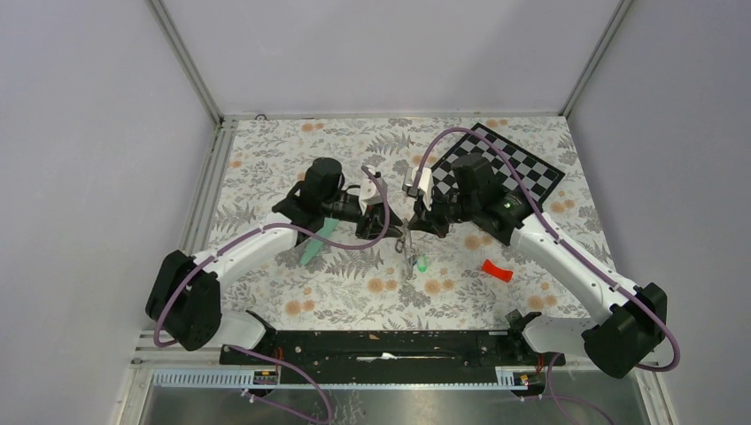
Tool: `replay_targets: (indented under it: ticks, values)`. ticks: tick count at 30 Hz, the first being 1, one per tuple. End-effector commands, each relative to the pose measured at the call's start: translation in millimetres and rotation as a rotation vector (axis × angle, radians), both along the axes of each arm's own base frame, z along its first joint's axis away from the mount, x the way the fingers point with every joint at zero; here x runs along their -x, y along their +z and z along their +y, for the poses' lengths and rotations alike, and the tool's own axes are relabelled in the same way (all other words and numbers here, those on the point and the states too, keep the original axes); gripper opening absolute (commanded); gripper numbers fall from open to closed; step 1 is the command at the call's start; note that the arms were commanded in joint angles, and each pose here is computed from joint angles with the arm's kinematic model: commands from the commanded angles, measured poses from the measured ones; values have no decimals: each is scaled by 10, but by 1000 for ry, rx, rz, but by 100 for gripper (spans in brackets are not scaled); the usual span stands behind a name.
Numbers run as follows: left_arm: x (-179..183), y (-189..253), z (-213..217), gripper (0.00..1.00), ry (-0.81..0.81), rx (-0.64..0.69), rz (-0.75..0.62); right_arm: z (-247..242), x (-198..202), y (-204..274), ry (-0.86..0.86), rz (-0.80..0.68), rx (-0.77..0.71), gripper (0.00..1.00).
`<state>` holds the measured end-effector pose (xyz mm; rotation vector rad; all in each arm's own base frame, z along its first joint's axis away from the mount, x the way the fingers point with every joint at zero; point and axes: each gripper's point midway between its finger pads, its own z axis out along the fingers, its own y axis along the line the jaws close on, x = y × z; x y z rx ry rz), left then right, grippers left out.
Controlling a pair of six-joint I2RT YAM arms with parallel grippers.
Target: Put the keys on the keyring
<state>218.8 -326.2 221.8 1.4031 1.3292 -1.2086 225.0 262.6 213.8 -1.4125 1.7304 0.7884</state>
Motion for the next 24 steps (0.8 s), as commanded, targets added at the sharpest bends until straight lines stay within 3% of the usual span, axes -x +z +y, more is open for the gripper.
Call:
replay_targets:
  ticks: [1,16,24]
  values:
    - [-53,104,-99,32,-22,10,-108,48,-59,198,-3,-52,-22,0]
    - [-88,108,-168,18,-16,24,-120,44,-16,120,1,-35,-29,0]
    - [-83,121,-179,16,-18,32,-112,48,11,75,7,-22,-32,0]
